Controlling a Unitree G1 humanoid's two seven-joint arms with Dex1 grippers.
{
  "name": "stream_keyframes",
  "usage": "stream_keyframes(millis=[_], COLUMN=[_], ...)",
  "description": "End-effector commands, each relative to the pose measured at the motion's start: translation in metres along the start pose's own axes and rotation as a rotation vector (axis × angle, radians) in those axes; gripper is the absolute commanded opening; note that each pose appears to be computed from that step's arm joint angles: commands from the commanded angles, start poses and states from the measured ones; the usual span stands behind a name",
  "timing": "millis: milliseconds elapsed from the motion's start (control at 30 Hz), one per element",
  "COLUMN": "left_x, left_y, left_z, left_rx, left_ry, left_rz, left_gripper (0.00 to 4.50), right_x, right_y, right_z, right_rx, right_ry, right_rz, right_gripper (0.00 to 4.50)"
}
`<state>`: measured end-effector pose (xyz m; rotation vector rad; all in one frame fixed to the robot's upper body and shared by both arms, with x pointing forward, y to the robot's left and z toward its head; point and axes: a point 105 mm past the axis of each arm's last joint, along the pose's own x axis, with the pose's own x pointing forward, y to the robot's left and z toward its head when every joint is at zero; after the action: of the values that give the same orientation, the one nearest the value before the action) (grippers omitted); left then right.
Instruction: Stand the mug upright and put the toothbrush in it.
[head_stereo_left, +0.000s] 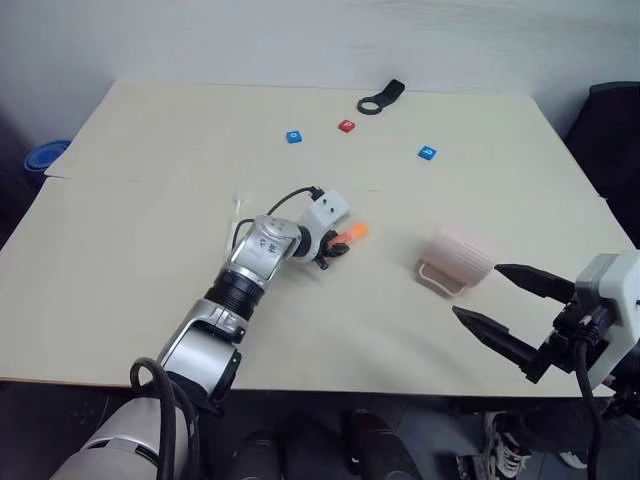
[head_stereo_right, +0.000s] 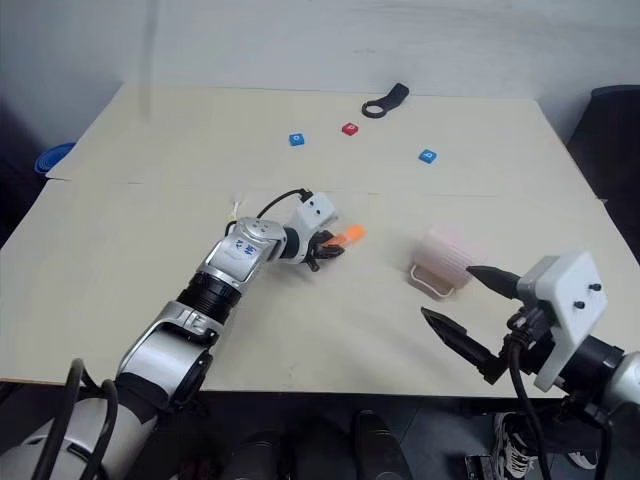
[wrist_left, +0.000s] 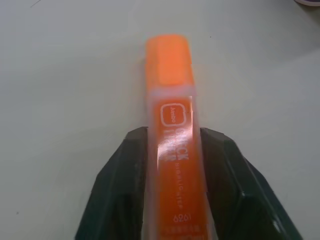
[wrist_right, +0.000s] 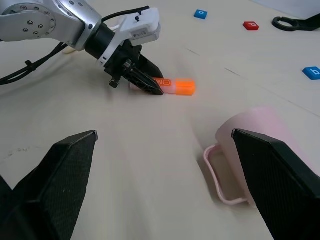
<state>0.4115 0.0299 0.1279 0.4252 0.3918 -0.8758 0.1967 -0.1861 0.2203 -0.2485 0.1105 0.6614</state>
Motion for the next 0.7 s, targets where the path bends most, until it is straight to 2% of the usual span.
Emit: stream_keyframes(millis=[33, 233, 300, 400, 500, 633, 700], left_x=[-0.013, -0.056, -0.085, -0.136, -0.196, -0.254, -0.267], left_y=[0.016, 0.051, 0.074, 0.112, 0.145, 0.158, 0.159], left_z=[0.0, 0.025, 0.025, -0.002, -0.057, -0.116, -0.135], left_rx=[-0.059, -0.23, -0.291, -0.331, -0.451, -0.484, -0.514], left_ry=[-0.021, -0.19, -0.248, -0.227, -0.139, -0.011, 0.012], left_rz=[0.06, 0.13, 0.212, 0.438, 0.678, 0.893, 0.939], left_gripper=[1.12, 1.12, 1.12, 1.12, 1.12, 1.12, 1.12], right_x=[0.003, 0.013, 0.018, 0.027, 0.038, 0.053, 0.06], right_y=[0.0, -0.003, -0.004, -0.002, 0.002, 0.001, -0.001], right_z=[0.006, 0.009, 0.009, 0.009, 0.009, 0.009, 0.01], right_rx=[-0.046, -0.054, -0.056, -0.052, -0.049, -0.056, -0.056], right_ry=[-0.002, 0.003, 0.003, -0.007, -0.023, -0.039, -0.045], right_rz=[0.031, 0.108, 0.139, 0.19, 0.257, 0.316, 0.334], right_gripper=[4.5, 4.5, 4.5, 4.5, 4.5, 4.5, 4.5])
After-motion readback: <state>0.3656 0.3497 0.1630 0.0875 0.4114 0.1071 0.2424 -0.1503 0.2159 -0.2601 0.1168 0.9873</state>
